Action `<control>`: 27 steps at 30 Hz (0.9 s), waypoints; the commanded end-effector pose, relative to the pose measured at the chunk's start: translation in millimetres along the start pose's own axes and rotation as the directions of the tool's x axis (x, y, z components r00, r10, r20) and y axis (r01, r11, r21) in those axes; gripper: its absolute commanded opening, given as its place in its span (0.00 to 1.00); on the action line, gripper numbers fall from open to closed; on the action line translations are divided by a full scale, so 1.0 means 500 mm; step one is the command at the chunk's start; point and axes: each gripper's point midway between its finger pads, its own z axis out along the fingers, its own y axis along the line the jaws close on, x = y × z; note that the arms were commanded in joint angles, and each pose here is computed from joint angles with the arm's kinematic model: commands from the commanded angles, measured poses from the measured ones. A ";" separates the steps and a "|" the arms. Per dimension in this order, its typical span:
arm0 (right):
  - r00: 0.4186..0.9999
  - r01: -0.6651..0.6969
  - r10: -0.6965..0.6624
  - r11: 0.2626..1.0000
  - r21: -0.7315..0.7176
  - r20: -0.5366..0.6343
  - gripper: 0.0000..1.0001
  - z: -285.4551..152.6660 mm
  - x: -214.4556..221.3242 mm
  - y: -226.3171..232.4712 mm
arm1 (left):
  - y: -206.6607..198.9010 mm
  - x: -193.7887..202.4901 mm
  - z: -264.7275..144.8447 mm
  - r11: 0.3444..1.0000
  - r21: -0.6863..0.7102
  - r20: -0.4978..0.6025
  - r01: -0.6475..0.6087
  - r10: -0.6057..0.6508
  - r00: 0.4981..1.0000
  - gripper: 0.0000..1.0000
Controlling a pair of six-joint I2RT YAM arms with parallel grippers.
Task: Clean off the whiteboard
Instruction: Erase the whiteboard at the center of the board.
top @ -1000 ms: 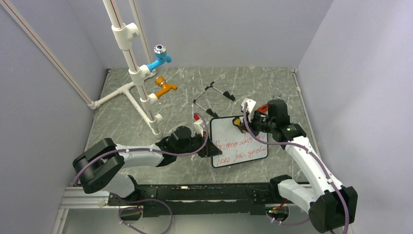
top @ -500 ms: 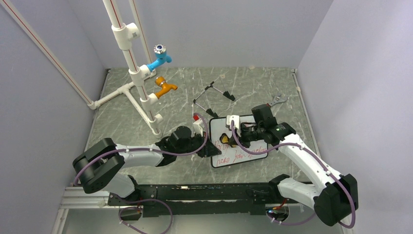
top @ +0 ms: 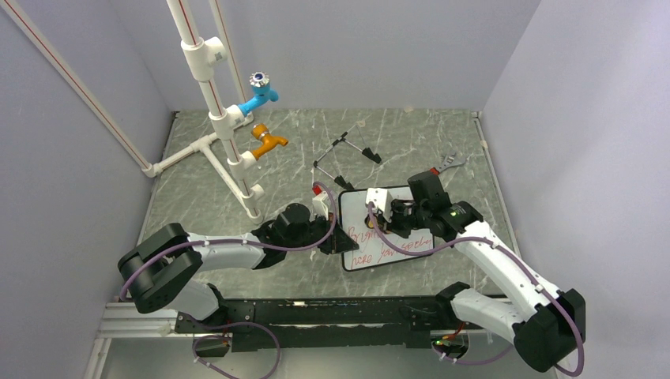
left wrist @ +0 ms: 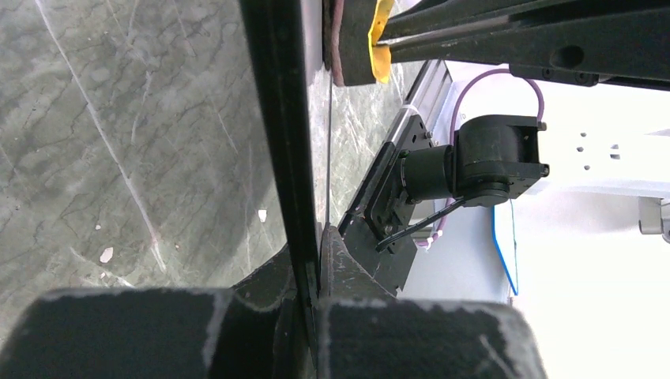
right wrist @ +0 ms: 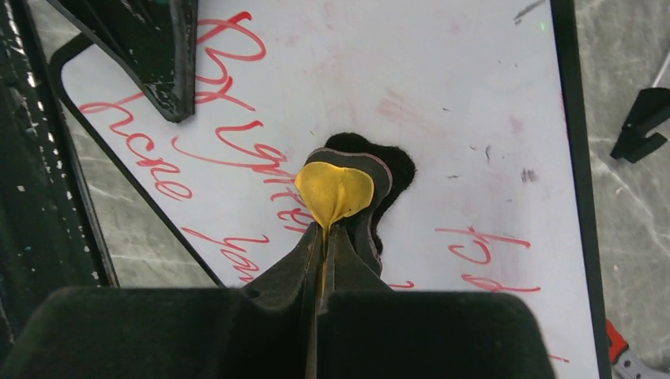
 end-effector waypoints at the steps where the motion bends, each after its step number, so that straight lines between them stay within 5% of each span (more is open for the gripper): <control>1: 0.996 0.025 -0.014 0.991 0.128 -0.087 0.00 -0.019 0.030 -0.048 | -0.087 -0.036 -0.004 0.981 0.158 0.045 -0.113 0.107 0.993 0.00; 10: 0.992 0.126 -0.124 0.987 -0.104 0.032 0.00 0.031 -0.092 0.035 | -0.090 -0.037 0.000 0.981 0.162 0.042 -0.106 0.100 0.994 0.00; 16: 0.997 -0.074 0.069 0.959 0.272 0.030 0.00 0.005 -0.106 -0.134 | -0.089 -0.035 -0.002 0.980 0.165 0.041 -0.109 0.104 0.994 0.00; 22: 0.990 -0.122 0.140 0.908 0.401 -0.015 0.00 -0.031 -0.028 -0.174 | -0.091 -0.032 -0.002 0.977 0.177 0.035 -0.116 0.112 0.993 0.00; 27: 0.998 -0.059 0.059 0.990 0.128 0.006 0.00 0.006 -0.032 -0.064 | -0.089 -0.029 0.000 0.977 0.179 0.032 -0.117 0.113 0.993 0.00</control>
